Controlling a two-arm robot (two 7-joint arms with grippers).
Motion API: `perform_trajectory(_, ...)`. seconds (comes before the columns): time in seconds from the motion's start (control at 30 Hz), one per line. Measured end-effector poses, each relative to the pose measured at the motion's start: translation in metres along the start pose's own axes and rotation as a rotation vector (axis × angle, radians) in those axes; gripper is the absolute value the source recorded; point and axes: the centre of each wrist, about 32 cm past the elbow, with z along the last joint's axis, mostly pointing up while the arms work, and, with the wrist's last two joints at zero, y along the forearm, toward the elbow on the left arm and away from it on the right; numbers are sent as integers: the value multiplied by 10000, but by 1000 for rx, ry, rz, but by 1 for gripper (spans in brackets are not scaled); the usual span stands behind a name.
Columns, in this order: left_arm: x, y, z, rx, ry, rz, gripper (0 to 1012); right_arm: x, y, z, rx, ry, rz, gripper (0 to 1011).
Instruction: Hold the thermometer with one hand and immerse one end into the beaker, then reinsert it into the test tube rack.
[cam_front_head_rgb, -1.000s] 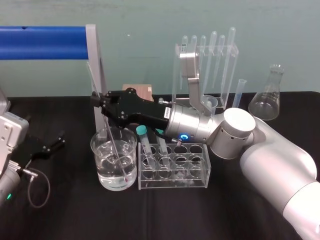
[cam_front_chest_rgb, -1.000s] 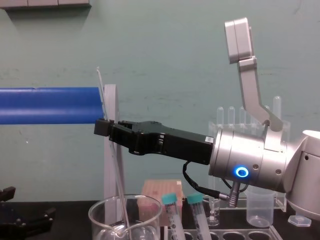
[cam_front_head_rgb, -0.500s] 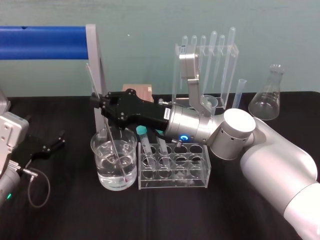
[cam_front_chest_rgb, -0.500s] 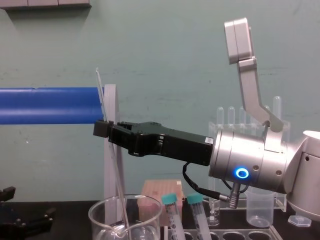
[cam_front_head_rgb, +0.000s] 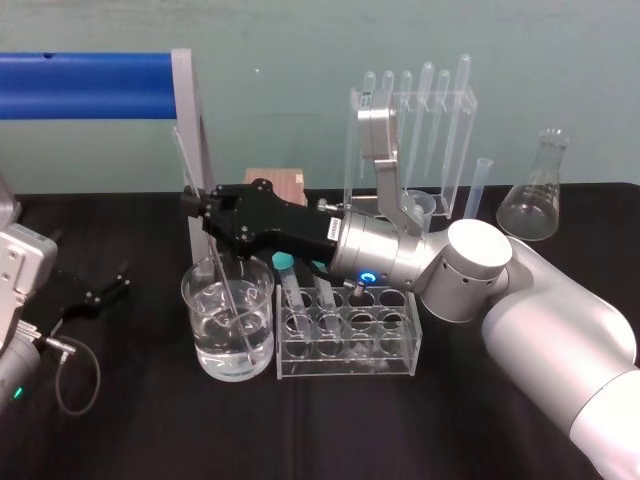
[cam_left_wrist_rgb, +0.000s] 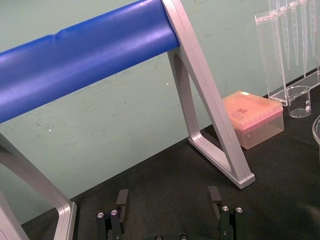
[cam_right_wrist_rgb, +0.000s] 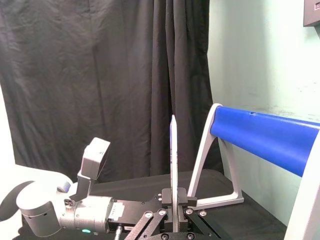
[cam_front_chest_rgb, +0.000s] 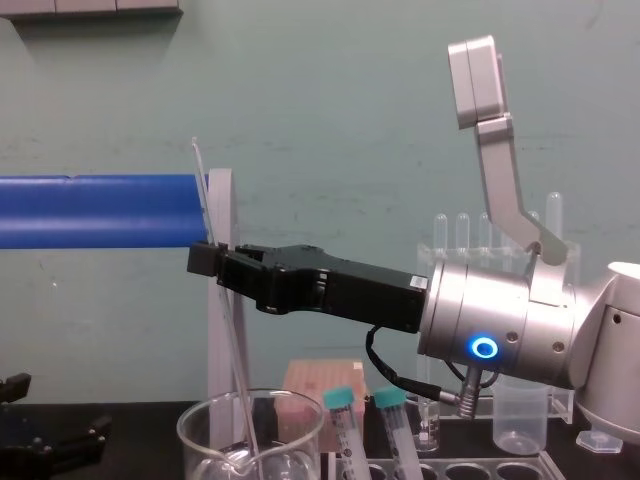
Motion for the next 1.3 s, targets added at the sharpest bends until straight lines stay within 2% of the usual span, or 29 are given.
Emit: perform_trajectory(1.3,0,0,0,0,0,0,1008,-23,8,17,-5,-2,-33,57)
